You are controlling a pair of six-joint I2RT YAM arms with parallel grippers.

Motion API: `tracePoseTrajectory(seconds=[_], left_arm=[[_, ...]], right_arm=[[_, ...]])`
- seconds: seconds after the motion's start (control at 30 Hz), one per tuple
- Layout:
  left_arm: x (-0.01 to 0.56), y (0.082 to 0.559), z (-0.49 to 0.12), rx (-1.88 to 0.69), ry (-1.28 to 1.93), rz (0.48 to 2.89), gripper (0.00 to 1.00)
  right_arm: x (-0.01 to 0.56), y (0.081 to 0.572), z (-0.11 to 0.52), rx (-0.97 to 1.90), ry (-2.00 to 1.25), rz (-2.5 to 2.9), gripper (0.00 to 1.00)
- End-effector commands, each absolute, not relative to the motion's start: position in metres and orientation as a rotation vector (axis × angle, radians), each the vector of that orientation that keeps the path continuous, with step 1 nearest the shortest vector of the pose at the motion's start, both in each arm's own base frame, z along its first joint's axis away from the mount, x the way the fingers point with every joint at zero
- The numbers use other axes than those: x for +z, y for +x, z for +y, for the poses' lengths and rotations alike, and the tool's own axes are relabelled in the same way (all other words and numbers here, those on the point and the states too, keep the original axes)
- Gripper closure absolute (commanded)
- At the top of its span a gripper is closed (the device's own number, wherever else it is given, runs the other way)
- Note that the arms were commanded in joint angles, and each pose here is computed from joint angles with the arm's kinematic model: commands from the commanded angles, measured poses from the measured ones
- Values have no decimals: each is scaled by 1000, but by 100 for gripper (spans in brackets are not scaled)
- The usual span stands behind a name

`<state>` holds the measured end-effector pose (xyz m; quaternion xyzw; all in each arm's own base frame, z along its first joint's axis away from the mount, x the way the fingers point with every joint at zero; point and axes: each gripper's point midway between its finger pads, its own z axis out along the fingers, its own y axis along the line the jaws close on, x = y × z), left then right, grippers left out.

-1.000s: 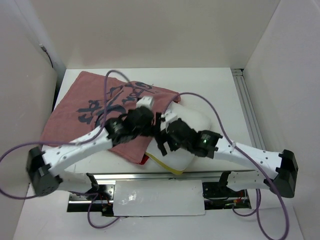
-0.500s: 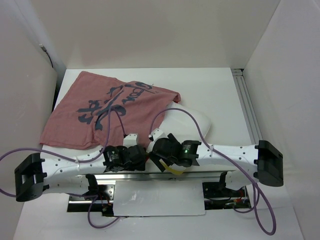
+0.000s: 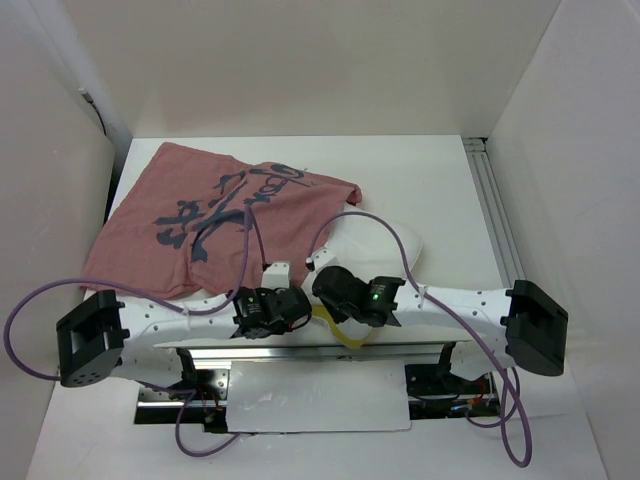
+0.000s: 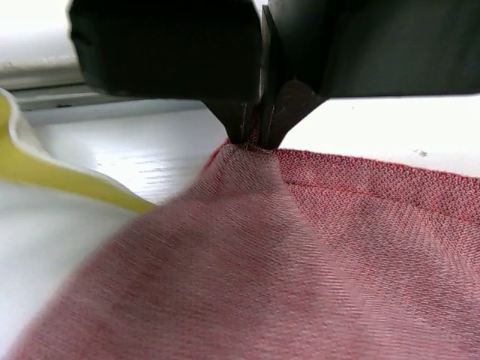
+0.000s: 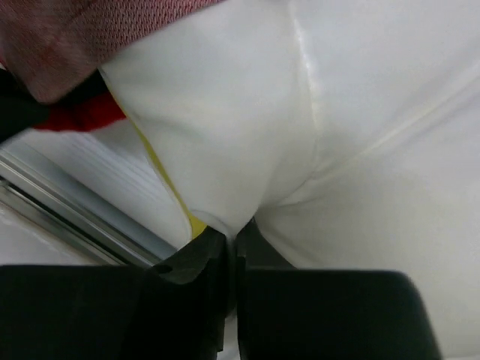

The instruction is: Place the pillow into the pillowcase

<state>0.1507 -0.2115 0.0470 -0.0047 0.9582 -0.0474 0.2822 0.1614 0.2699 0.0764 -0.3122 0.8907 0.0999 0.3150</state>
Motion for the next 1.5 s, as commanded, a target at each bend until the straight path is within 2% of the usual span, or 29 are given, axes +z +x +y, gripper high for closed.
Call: tracePoseTrajectory(seconds=[0.0,0.13,0.27,0.43,0.6,0.8,0.9,0.93,0.97,1.03,1.07,1.1,1.3,1.37,1.43,1.47], left_arm=[[72,157,-230,-189,-10,2486,100],[113,151,-255,-378,119,2388,100],[158,136,-288,-686,257,2270,100],[197,113,-312,-890,425,2176,100],[230,93,-329,-1048,547,2088,100],[249,84,-332,-1097,629,2056,100],[246,94,-324,-999,559,2117,100],[234,96,-314,-917,557,2175,100],[231,100,-307,-862,540,2199,99],[237,112,-300,-754,483,2214,64],[232,114,-290,-676,491,2244,47],[235,122,-285,-621,446,2239,36],[260,160,-280,-355,299,2183,15],[277,174,-286,-339,279,2158,0],[270,200,-294,-277,314,2179,0],[281,215,-306,-333,291,2161,0]], right_arm=[[92,172,301,416,-744,2259,97],[149,191,330,565,-661,2053,100],[205,199,348,704,-577,1875,100],[256,219,330,748,-404,1687,100],[258,220,326,931,-333,1551,100],[173,214,335,901,-450,1774,100],[170,207,323,875,-453,1824,82],[177,208,318,869,-430,1823,63],[182,208,312,848,-414,1826,49],[188,209,289,766,-370,1869,19],[202,215,281,737,-324,1873,8],[209,214,273,726,-282,1883,6],[193,233,203,441,-17,2067,1],[185,246,172,319,107,2091,1],[183,257,153,277,214,2086,1],[183,262,148,289,242,2088,2]])
